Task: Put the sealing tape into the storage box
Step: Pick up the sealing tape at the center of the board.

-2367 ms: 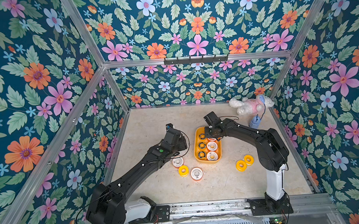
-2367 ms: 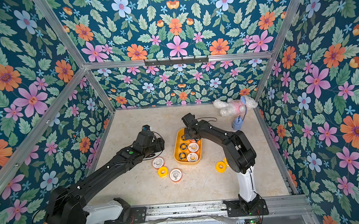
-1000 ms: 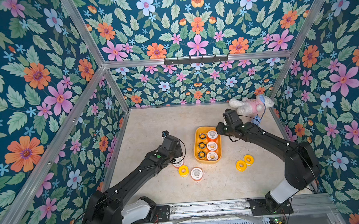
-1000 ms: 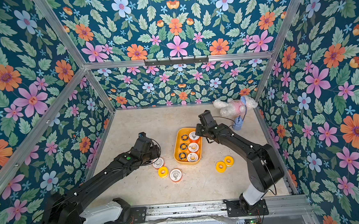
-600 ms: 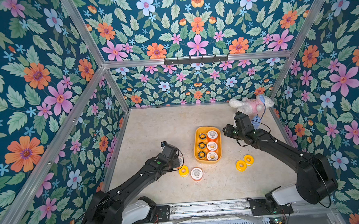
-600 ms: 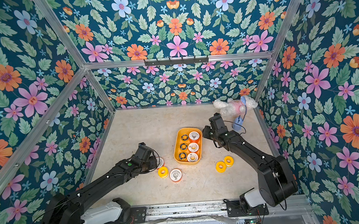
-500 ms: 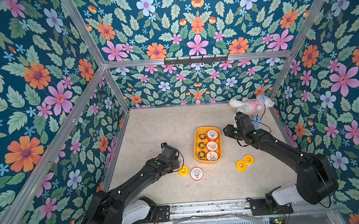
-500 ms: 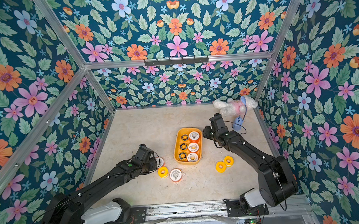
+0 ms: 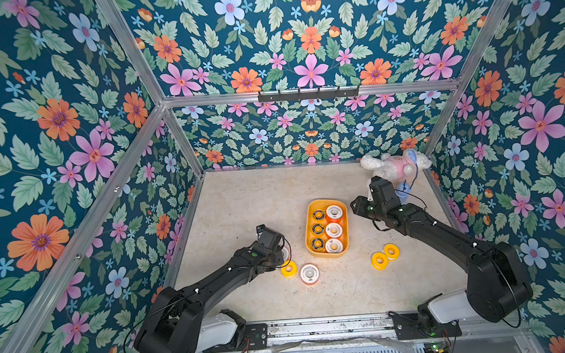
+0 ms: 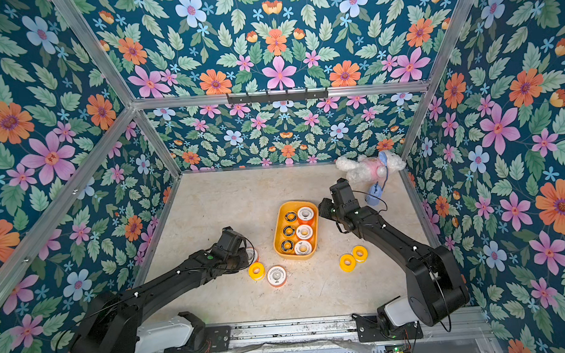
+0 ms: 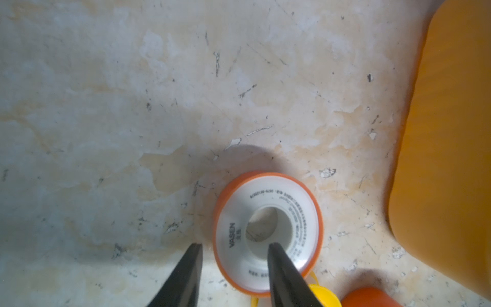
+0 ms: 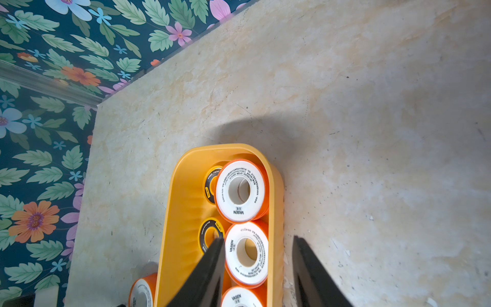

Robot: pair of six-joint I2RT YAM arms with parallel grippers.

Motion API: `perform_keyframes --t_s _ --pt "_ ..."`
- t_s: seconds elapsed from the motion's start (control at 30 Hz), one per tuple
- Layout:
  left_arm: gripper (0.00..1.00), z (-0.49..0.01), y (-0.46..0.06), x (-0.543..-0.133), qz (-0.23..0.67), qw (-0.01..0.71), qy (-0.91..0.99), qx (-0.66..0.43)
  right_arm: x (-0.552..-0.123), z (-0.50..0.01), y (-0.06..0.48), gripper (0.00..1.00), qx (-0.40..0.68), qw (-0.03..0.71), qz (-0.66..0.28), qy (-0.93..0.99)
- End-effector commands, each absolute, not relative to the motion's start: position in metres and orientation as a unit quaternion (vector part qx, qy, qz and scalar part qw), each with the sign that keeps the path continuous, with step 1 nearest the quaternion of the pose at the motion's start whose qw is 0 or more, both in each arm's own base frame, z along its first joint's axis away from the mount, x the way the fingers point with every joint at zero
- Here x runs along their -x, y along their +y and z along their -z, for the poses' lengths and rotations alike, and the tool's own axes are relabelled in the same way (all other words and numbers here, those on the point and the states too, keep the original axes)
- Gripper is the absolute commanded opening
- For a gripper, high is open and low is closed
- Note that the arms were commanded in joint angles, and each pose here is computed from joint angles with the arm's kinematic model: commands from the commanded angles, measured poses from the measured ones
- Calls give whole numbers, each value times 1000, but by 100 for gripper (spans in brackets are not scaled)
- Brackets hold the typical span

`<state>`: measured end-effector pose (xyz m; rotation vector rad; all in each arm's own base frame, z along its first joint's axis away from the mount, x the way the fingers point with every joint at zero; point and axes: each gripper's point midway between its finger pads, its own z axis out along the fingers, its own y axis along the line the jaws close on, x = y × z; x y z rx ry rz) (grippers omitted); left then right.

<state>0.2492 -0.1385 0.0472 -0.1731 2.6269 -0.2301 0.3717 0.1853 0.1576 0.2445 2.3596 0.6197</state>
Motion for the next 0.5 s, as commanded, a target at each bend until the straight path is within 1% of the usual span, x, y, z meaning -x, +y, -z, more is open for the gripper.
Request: perform_keyframes --t_s 0.0,0.17,0.27,0.47 --pt "46 -48 -140 -255 81 256 961 58 -373 -161 185 46 -95 343 -237 904" --pt "46 -39 -140 -255 72 246 965 55 -373 -162 184 47 -95 343 -236 904" --pt "44 -34 -140 -255 66 240 967 52 -373 -162 185 47 -94 342 -238 904" --pt "44 -24 -134 -254 42 228 972 49 -373 -160 187 47 -92 339 -240 905"
